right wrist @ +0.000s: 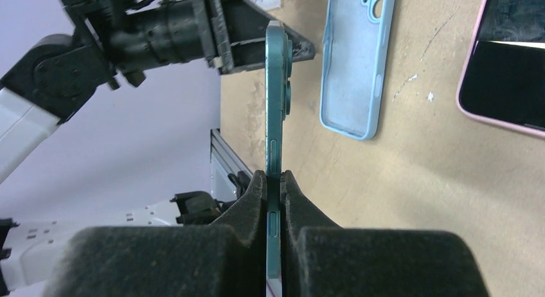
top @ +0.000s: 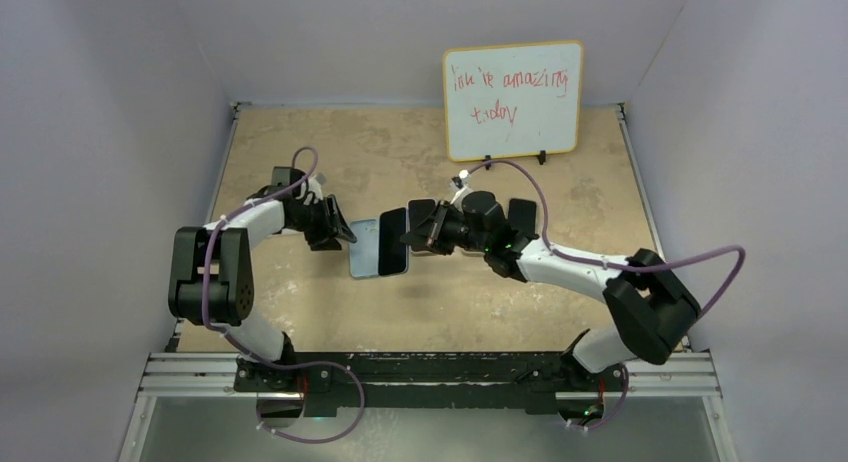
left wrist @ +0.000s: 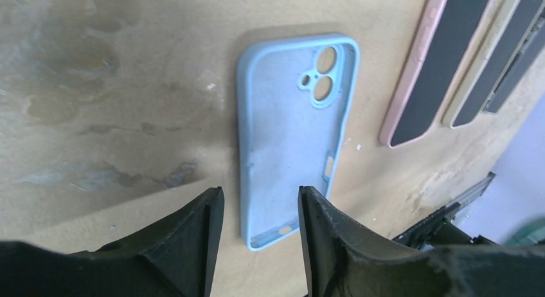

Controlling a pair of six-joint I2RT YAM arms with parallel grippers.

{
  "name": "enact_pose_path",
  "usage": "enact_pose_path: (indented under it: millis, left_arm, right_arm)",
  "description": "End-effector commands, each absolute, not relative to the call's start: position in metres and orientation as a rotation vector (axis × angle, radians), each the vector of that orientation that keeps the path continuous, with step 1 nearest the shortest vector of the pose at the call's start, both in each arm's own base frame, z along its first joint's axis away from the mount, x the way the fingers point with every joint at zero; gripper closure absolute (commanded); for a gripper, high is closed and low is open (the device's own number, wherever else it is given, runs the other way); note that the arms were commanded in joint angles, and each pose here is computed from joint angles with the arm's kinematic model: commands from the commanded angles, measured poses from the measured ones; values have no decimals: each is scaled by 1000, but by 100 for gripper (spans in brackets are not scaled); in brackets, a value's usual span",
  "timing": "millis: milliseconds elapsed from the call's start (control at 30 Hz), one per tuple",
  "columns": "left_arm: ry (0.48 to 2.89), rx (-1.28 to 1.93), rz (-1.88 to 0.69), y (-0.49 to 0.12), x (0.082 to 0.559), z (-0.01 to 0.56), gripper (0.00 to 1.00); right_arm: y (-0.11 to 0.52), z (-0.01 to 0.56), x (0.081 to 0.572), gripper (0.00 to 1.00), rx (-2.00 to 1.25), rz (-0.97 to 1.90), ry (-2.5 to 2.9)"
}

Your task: Put the phone into the phone case

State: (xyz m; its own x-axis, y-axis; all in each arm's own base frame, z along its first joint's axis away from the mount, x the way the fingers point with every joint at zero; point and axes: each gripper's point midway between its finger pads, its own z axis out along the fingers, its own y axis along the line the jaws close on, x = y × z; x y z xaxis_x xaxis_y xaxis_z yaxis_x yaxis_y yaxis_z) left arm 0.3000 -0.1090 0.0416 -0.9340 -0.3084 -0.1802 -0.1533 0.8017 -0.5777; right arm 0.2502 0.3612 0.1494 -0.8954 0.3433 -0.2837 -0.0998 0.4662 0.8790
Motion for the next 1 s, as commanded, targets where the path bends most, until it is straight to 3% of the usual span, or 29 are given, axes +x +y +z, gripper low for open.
enact_pose_path:
  millis: [0,300,500,633,800,967]
  left_arm:
    - [2683,-364,-788,-104,324,38,54]
    - [2748,-346,-773,-121,315,20,59]
    - [2811,-317,-717,-129,301,14,83]
    - [2823,-276,-669,-130,285,20,92]
    - [2829,-212,-662,-138,264,30,96]
    - [2854,-195,-667,-144,240,30,92]
  right_arm:
    - [347,168,240,100,163,1396,2272]
    - [323,173,229,100,196,1324,2278]
    - [314,173,222,100,202,1316,2278]
    - [311,167,217,100,198,1314,2295]
    - [315,162,214,100,149,1329,2310]
    - [322,158,217,100,144,1353,2305]
